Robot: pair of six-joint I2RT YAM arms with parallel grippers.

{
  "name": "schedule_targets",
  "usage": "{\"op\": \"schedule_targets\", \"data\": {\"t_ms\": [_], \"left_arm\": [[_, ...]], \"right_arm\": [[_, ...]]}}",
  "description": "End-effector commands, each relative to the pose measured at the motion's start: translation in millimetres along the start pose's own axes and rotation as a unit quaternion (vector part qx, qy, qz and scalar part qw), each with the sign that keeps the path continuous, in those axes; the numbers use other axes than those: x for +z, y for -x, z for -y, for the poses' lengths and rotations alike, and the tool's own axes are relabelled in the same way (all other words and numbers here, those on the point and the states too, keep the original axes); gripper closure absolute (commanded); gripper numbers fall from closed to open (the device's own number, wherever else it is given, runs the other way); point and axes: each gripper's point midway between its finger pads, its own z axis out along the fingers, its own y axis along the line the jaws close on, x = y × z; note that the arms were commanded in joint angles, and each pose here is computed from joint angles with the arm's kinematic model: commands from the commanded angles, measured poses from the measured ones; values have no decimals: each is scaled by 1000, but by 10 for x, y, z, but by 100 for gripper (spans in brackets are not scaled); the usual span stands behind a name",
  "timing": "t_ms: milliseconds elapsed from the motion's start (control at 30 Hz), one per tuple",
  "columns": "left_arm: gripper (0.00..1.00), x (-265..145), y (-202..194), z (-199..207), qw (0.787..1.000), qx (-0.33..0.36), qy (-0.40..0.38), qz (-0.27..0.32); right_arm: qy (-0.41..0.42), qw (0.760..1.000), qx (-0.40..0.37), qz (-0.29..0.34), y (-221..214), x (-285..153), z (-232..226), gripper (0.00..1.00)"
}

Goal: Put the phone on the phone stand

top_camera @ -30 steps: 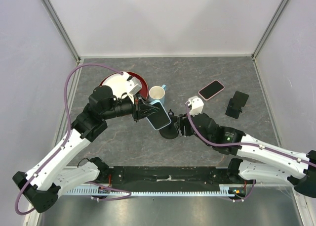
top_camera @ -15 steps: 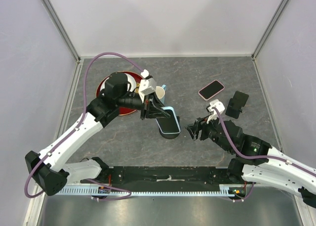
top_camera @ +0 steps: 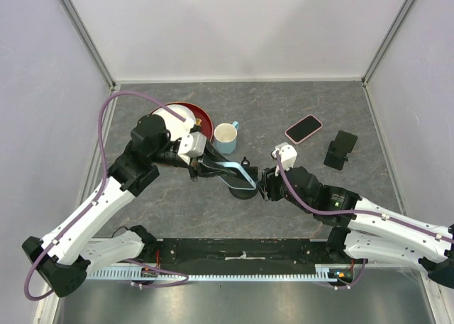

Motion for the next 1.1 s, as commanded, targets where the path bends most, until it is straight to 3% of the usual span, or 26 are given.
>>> {"op": "schedule_targets", "data": {"t_ms": [0, 167, 300, 600, 733, 1067], "left_arm": [[98, -30, 160, 34, 997, 75, 3, 31], [98, -39, 138, 40, 997, 72, 7, 31], [98, -82, 153, 45, 996, 81, 27, 37], [98, -70, 110, 41, 997, 68, 27, 35], [98, -41, 124, 39, 997, 66, 17, 41], [98, 1, 52, -6, 998, 49, 12, 35]], "right_arm": [[16, 998, 26, 50, 282, -5, -115, 46], [40, 997, 22, 66, 321, 60, -211, 50], [21, 997, 15, 70, 337, 115, -165, 56], [-25, 997, -2, 66, 328, 180, -18, 60], [-39, 997, -8, 67, 309, 198, 35, 69], [-48, 995, -30, 78, 278, 242, 97, 69]]}}
